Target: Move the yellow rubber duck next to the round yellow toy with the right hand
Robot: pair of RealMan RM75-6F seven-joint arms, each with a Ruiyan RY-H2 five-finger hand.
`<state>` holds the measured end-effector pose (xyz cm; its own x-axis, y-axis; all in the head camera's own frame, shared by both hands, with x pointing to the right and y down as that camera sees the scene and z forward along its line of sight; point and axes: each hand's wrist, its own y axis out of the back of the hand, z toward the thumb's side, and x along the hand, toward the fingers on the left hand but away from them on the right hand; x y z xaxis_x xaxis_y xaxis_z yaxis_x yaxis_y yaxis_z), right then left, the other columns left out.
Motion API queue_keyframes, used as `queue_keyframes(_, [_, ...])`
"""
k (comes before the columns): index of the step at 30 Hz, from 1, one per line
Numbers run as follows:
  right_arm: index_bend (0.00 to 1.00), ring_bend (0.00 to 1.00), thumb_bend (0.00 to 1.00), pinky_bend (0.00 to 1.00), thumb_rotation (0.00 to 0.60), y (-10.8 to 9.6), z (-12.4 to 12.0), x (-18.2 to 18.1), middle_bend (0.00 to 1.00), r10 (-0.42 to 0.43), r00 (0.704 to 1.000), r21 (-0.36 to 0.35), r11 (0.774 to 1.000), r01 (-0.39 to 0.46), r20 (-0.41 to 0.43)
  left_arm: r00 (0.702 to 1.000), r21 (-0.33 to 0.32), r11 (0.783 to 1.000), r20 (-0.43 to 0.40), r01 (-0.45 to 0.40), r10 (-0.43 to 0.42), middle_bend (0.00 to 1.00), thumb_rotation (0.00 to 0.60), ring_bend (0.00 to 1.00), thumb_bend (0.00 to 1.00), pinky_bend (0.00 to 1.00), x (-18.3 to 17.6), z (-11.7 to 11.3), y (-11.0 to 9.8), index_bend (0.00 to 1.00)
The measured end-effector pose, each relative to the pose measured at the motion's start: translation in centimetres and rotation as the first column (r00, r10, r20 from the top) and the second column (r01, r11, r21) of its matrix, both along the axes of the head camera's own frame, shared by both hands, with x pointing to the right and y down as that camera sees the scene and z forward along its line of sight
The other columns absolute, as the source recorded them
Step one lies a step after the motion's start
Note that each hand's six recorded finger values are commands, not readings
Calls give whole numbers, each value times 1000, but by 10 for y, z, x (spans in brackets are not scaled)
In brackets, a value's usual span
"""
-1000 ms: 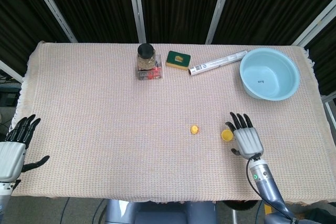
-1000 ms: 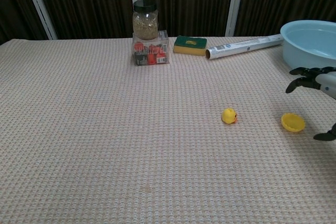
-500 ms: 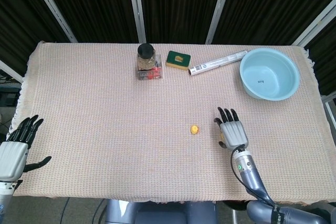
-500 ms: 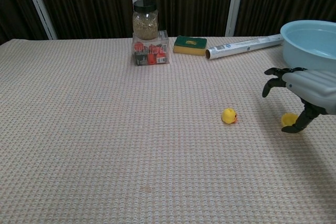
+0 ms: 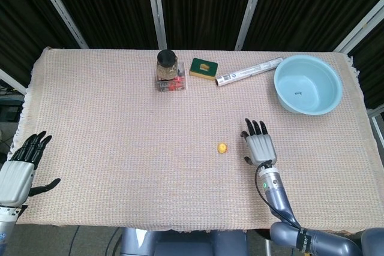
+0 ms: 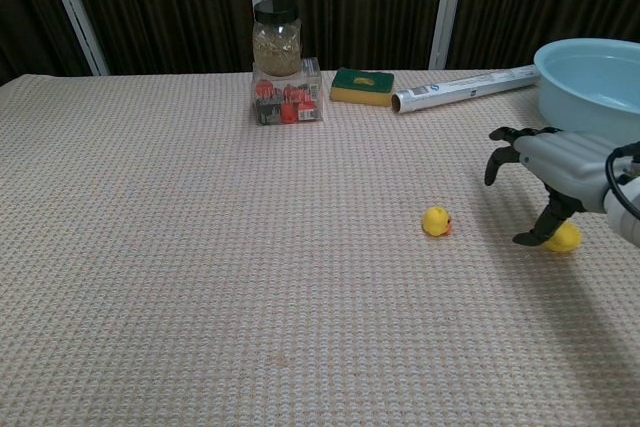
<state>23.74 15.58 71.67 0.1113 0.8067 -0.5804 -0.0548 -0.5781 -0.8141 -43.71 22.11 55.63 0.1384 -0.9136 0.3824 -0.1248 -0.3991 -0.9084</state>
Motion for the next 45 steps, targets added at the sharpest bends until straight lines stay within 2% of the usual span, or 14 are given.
queue_keyframes(11, [320,0,129,0,600,4,6,-25,0,-19,1000,-7,1000,19,-5,1000,3,1000,-2,8,-8,0,600,0,0,220,-1,-1,-1,0])
queue_keyframes(24, [339,0,132,0,600,-1,12,-48,0,-30,1000,-5,1000,30,-6,1000,6,1000,-7,0,0,0,600,0,0,220,0,-1,-1,0])
queue_keyframes(45, [373,0,149,0,600,-3,19,-62,0,-37,999,-14,999,37,-6,1000,-1,1000,-12,-3,3,0,600,0,0,220,1,0,-1,0])
